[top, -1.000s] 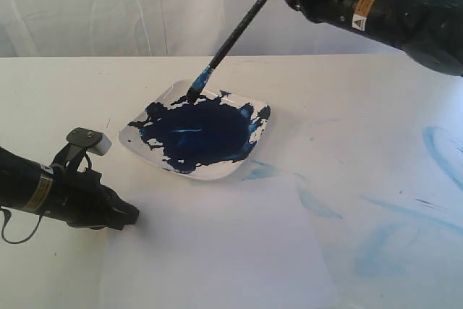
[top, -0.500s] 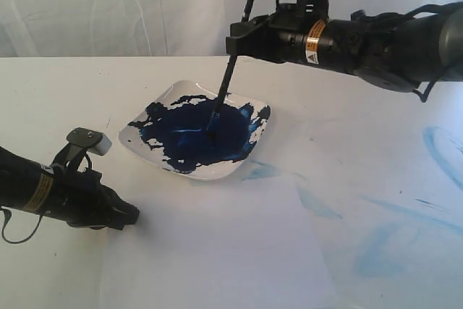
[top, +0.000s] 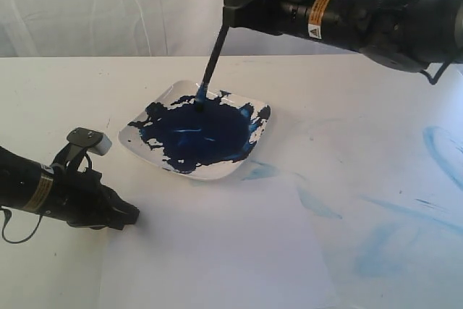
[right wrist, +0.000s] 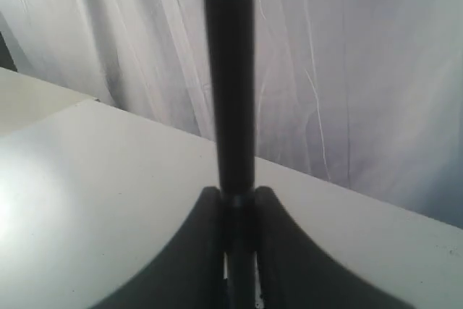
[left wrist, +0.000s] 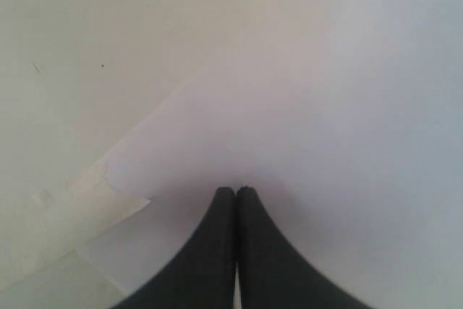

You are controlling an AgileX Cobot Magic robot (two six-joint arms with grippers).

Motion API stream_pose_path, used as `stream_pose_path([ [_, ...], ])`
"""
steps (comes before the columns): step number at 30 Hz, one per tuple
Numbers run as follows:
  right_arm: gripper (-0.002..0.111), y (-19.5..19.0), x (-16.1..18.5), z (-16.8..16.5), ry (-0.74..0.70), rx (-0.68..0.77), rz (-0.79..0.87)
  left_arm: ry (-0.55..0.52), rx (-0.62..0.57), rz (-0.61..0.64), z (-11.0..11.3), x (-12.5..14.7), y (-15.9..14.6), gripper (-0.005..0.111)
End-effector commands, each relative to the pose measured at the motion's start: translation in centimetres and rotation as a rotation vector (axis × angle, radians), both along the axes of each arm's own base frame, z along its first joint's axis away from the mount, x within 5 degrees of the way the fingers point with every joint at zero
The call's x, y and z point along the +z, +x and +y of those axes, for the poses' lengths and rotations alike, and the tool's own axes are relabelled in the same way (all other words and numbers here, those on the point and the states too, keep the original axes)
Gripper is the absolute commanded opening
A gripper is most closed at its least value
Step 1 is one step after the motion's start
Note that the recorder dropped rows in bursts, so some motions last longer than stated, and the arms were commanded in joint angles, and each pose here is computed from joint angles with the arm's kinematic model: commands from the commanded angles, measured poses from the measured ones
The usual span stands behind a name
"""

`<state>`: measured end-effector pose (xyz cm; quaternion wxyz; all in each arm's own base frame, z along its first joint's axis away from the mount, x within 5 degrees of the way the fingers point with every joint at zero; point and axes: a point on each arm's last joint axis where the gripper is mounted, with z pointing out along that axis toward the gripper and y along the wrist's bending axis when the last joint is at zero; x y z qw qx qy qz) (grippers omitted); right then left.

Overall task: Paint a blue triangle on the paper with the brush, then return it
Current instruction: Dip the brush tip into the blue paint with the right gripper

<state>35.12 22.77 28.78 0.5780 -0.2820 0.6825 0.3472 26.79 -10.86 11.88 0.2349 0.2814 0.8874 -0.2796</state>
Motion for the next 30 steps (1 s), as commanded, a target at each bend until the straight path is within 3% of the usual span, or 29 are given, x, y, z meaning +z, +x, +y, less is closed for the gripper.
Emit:
stream_pose_path([
  [1, 0.000, 0.1, -0.9, 0.0, -0.078, -0.008, 0.011, 0.026, -0.012, 0.006, 0.1, -0.5, -0.2, 0.000],
  [4, 0.000, 0.4, -1.9, 0.0, -0.083, -0.019, 0.071, 0.026, -0.012, 0.006, 0.1, -0.5, -0.2, 0.000],
  [9, 0.000, -0.8, 0.6, -0.1, -0.068, 0.039, -0.013, 0.026, -0.012, 0.006, 0.1, -0.5, -0.2, 0.000],
  [14, 0.000, -0.3, -1.9, 0.2, -0.087, 0.044, 0.085, 0.026, -0.012, 0.006, 0.1, -0.5, -0.2, 0.000],
  [25, 0.000, -4.0, 4.7, -0.3, 0.014, 0.198, -0.083, 0.025, -0.013, 0.007, 0.0, -0.5, -0.2, 0.000],
  [30, 0.000, -7.1, 6.0, -0.7, -0.115, 0.380, -0.079, 0.023, -0.014, 0.007, 0.0, -0.5, -0.2, 0.000],
])
